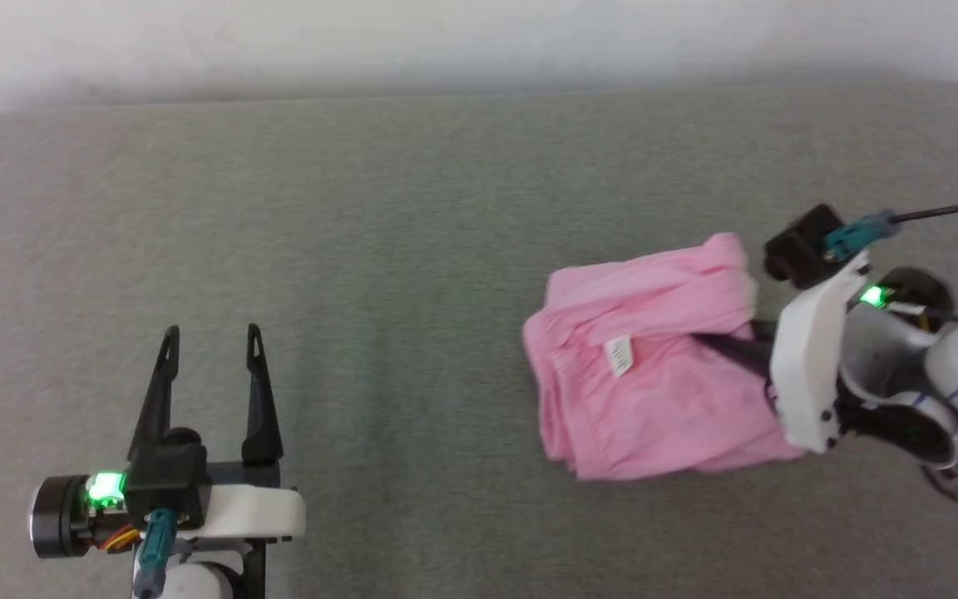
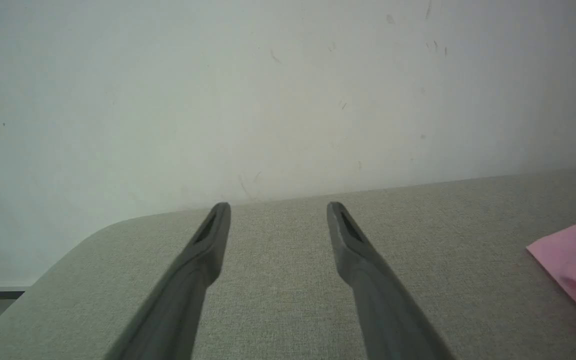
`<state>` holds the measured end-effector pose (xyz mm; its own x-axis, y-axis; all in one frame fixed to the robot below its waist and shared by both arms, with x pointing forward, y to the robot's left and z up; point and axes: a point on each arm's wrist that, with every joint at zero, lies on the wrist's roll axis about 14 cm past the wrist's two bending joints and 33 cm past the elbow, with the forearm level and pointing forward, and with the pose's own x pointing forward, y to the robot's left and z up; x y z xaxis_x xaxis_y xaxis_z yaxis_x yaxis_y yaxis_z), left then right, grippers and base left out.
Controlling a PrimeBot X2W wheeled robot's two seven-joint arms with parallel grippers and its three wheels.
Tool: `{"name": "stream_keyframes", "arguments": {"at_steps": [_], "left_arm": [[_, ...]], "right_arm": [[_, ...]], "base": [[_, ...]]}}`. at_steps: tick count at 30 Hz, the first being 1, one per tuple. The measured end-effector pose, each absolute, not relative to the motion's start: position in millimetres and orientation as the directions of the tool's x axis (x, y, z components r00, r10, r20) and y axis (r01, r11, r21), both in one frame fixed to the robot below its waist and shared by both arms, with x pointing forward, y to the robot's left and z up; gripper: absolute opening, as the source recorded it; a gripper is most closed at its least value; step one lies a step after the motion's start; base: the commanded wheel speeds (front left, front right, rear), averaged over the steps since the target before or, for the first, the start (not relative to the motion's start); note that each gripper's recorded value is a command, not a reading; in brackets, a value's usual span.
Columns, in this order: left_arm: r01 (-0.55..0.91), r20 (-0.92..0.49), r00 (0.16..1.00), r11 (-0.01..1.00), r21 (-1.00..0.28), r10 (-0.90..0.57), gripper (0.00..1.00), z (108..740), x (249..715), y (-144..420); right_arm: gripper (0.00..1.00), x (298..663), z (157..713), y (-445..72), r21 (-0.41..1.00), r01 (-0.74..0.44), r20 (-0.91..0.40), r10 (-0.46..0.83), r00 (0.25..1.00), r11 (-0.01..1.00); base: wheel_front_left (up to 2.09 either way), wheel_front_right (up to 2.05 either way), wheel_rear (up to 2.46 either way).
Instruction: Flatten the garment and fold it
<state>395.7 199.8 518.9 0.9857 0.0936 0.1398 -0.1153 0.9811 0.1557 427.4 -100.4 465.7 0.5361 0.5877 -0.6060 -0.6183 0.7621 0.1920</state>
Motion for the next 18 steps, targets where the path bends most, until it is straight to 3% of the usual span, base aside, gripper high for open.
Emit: {"name": "stream_keyframes", "arguments": {"at_steps": [8, 18], "left_arm": [[-0.003, 0.157, 0.987, 0.987, 0.161, -0.022, 1.00, 516.0, 430.9, 163.9], [0.102, 0.143, 0.981, 0.978, 0.184, -0.130, 1.00, 488.3, 478.6, 135.3]], "right_arm": [[0.00, 432.2, 479.8, -202.5, -0.043, -0.515, -0.666, 0.360, 0.653, 0.856], [0.00, 446.3, 451.2, -350.9, -0.329, -0.292, -0.763, -0.071, 0.642, 0.898]], "base": [[0.00, 0.00, 0.00], [0.00, 0.00, 0.00]]}}
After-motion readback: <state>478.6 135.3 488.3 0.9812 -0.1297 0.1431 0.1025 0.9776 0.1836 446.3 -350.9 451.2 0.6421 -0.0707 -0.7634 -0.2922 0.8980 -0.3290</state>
